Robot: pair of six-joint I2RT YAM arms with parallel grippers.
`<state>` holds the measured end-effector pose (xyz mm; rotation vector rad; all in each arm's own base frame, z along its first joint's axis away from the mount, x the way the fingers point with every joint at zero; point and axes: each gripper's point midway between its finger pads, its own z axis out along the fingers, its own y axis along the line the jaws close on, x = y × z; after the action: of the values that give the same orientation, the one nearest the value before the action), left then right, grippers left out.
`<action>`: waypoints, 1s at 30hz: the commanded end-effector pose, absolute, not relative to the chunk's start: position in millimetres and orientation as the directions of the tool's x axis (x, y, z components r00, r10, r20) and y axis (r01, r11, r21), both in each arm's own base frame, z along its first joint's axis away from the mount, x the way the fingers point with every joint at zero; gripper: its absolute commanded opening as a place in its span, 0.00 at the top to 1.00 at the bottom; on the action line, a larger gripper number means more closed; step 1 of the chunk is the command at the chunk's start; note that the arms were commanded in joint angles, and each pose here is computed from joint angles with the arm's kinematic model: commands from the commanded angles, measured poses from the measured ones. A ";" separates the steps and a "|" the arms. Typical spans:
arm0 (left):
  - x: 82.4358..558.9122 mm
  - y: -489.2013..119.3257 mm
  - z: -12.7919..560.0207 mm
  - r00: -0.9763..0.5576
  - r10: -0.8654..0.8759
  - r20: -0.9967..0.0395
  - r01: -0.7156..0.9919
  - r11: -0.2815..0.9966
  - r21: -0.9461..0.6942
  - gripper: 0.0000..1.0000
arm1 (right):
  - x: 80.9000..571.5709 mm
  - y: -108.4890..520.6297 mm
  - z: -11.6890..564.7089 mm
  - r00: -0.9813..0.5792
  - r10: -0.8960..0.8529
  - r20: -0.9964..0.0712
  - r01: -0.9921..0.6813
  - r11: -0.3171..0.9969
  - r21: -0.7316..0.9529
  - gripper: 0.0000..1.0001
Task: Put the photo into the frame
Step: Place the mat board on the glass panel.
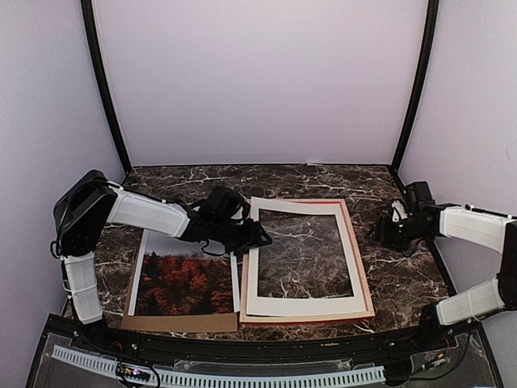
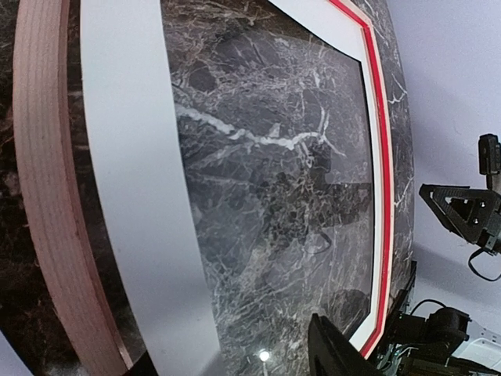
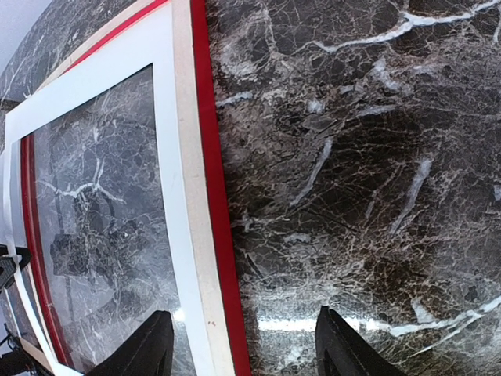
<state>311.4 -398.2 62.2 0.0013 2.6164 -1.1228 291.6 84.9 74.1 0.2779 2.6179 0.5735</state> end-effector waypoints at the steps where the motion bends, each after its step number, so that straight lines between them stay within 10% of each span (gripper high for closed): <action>1: 313.1 -389.7 78.2 -0.944 -0.066 -0.322 0.170 0.740 -0.651 0.45 | 296.4 87.6 74.3 -0.879 0.281 -0.386 0.085 0.887 0.454 0.37; 30: 315.2 -372.6 90.1 -0.905 0.065 -0.420 0.295 0.809 -0.509 0.31 | 301.0 109.5 86.4 -0.865 0.260 -0.429 0.032 0.882 0.470 0.34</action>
<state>312.5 -364.7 75.6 0.2163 2.6316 -0.7922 292.8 105.5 78.2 0.2239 2.6025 0.6262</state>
